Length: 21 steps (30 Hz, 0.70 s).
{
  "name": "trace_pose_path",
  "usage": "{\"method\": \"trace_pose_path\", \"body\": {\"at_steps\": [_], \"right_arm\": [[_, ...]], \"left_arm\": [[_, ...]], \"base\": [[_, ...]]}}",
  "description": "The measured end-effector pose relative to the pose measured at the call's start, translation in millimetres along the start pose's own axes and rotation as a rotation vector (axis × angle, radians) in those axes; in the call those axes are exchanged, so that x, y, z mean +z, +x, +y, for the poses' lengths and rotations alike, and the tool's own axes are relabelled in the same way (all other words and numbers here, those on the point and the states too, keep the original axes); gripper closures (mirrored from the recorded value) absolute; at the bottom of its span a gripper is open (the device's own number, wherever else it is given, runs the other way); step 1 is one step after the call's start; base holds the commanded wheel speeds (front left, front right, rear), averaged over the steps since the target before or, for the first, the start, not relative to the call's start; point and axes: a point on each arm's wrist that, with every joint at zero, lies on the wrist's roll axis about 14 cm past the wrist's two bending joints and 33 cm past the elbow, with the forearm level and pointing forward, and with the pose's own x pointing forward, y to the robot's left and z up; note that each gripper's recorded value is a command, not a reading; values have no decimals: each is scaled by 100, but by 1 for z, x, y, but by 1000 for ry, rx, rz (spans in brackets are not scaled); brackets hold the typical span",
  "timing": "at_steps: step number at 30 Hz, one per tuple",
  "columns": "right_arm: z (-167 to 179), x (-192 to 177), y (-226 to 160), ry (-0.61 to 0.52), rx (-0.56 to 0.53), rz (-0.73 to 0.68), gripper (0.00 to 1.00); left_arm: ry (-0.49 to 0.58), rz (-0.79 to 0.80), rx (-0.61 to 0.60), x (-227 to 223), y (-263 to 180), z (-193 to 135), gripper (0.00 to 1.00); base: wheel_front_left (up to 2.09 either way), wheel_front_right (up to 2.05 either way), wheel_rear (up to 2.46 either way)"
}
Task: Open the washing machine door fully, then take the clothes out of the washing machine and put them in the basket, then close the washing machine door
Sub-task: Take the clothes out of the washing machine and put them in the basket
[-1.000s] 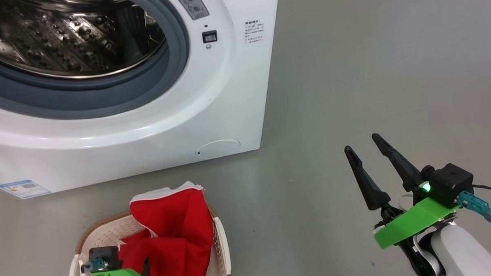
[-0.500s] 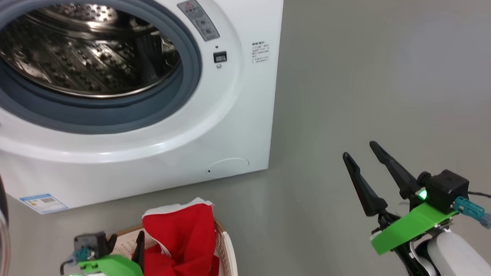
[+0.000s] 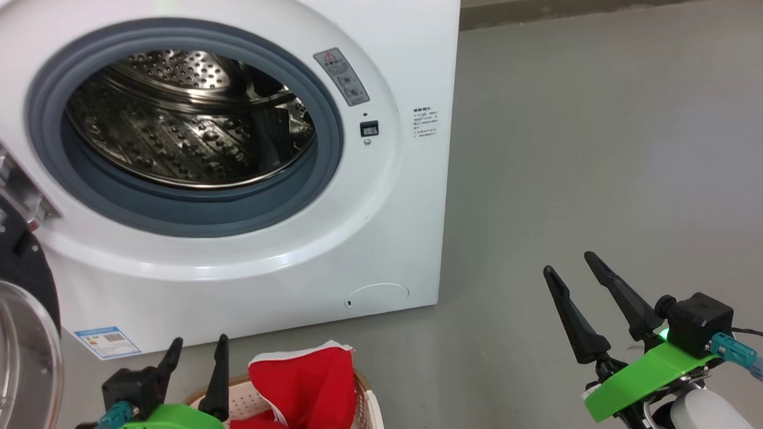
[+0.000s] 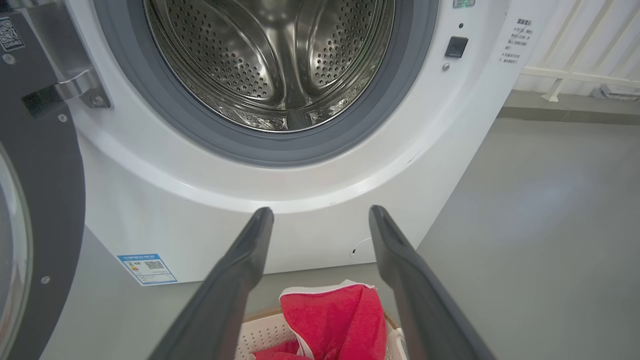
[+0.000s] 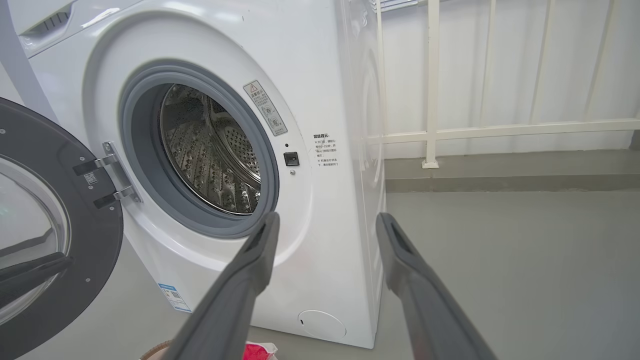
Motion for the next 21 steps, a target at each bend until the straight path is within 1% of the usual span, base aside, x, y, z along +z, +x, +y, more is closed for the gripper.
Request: {"method": "trace_pose_path", "body": {"at_steps": [5,12,17,21], "right_arm": [[5,5,-2,4,8,-17,0],[4,12,-4,5,4,-39,0],[6,13,-6,3,8,-43,0],[3,18,-7,-1,-2,-57,0]], "left_arm": [[9,-114,9,30,-14,0,0],[28,-217,20,58,-34,-1,0],[29,-255,17,74,-45,-6,0],[32,-279,54,83,-55,0,0]], "base": [[0,0,0],[0,0,0],[0,0,0],[0,0,0]]}}
